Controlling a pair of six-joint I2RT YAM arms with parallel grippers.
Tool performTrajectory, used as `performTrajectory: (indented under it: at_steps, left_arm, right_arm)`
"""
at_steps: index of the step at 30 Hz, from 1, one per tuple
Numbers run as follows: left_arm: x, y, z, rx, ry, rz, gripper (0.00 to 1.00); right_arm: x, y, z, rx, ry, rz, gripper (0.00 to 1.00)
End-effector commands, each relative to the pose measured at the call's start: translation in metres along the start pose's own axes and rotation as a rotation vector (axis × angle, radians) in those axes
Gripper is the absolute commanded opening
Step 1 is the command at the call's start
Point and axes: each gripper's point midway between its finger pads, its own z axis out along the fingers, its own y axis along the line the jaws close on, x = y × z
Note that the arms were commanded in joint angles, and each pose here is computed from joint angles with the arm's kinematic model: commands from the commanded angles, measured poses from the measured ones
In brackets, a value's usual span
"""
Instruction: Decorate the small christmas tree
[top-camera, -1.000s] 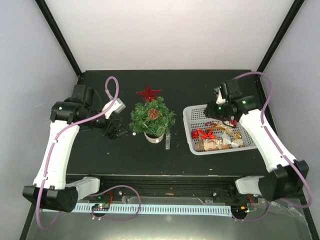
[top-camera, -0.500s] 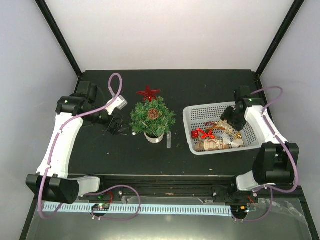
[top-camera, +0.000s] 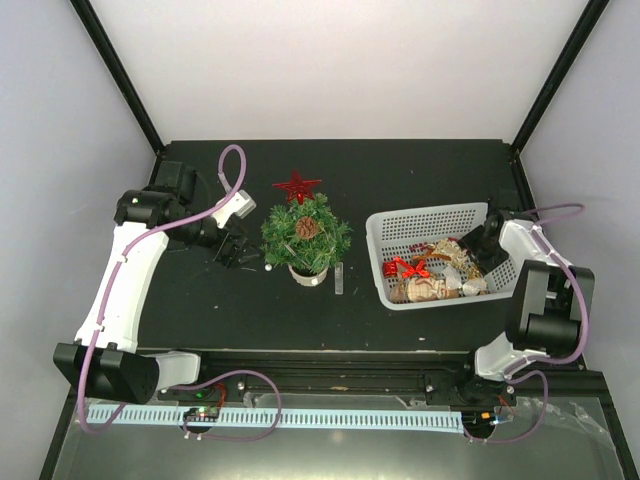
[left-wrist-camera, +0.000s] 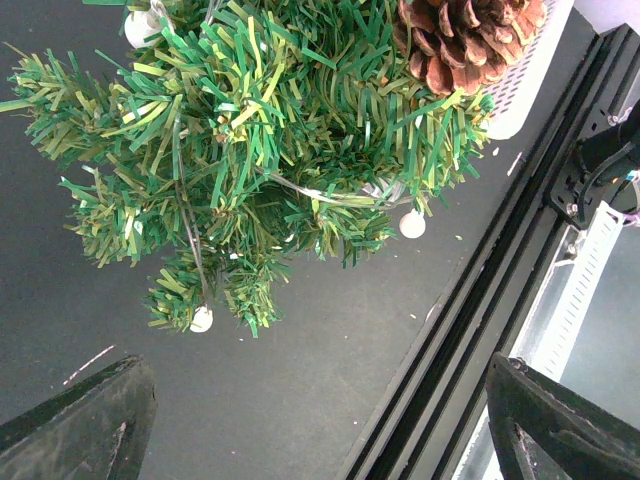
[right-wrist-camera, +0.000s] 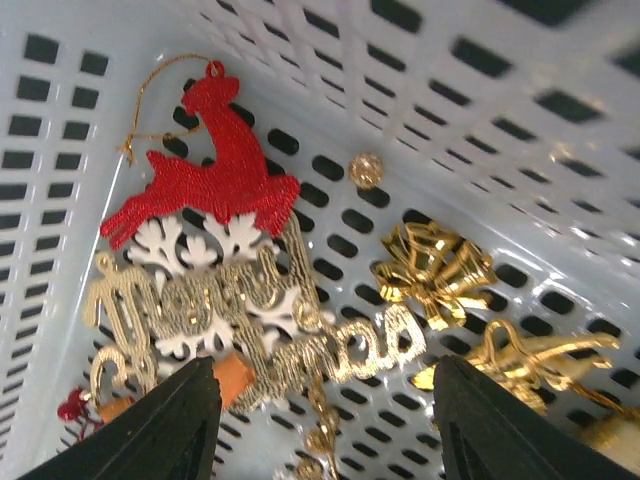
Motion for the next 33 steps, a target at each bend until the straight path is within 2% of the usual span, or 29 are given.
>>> performTrajectory:
  at_steps: [1,18,33]
  left_arm:
    - [-0.011,-0.002,-0.008,-0.007,-0.040,0.022,0.90]
    - [-0.009,-0.005,-0.010,-0.006,-0.038,0.026,0.90]
    - [-0.015,-0.007,-0.008,0.022,-0.066,0.069,0.90]
  right_arm:
    - [-0.020,0.017,0.010,-0.044,-0.042,0.053,0.60]
    - [-0.008,0.022,0.054,-0.056,0.065,0.011,0.55]
    - [0.012,0.028,0.036,-0.052,0.240,-0.229,0.59]
